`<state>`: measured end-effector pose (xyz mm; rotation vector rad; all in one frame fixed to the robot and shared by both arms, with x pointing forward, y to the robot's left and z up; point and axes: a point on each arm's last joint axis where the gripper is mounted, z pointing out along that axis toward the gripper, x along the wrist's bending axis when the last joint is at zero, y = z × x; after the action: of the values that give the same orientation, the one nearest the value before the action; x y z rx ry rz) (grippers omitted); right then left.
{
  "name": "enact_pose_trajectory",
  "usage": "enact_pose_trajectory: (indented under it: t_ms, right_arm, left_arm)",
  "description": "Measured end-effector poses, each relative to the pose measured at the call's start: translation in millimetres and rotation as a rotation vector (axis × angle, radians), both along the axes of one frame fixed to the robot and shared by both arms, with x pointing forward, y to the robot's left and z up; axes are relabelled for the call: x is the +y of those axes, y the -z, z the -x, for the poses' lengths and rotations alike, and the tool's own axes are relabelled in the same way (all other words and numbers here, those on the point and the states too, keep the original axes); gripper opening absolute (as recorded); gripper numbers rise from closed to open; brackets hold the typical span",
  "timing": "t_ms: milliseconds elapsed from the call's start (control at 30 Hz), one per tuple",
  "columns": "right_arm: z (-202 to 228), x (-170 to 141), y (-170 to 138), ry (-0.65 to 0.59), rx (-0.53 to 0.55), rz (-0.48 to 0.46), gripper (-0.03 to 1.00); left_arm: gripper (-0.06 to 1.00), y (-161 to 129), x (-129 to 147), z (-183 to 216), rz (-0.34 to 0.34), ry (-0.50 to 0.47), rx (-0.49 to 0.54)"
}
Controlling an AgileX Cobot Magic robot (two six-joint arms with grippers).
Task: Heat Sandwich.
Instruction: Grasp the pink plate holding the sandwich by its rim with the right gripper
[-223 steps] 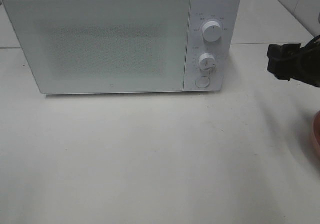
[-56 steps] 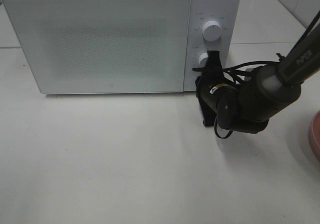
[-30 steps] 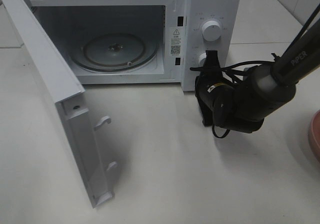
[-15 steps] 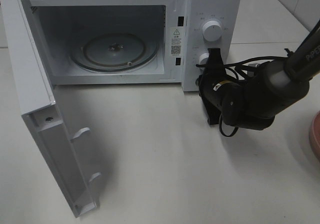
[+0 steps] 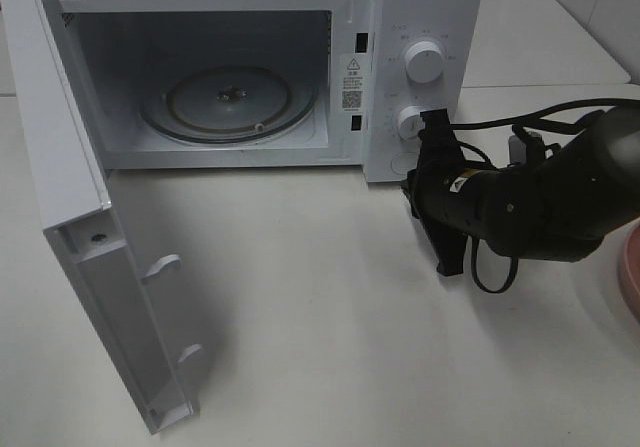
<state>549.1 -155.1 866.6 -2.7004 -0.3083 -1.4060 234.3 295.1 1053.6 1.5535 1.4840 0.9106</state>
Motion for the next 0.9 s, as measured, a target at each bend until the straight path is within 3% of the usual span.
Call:
enact_pose_trajectory:
  t_ms: [233, 433, 500, 867, 900]
  right_arm:
    - [19, -2, -17, -0.153, 0.037, 0.084, 0.03]
    - [33, 1, -31, -0.355, 0.083, 0.203, 0.04]
    - [38, 1, -38, -0.462, 0.079, 0.284, 0.05]
    - [57, -7, -65, -0.769, 0.077, 0.587, 0.08]
    - [62, -9, -69, -0.855, 0.085, 0.665, 0.08]
  left_arm:
    - [0.97, 0, 0, 0, 0.000, 0.000, 0.000]
    - [0.97, 0, 0, 0, 0.000, 0.000, 0.000]
    - [0.97, 0, 0, 0, 0.000, 0.000, 0.000]
    - [0.97, 0, 0, 0, 0.000, 0.000, 0.000]
    - [0.97, 0, 0, 0, 0.000, 0.000, 0.000]
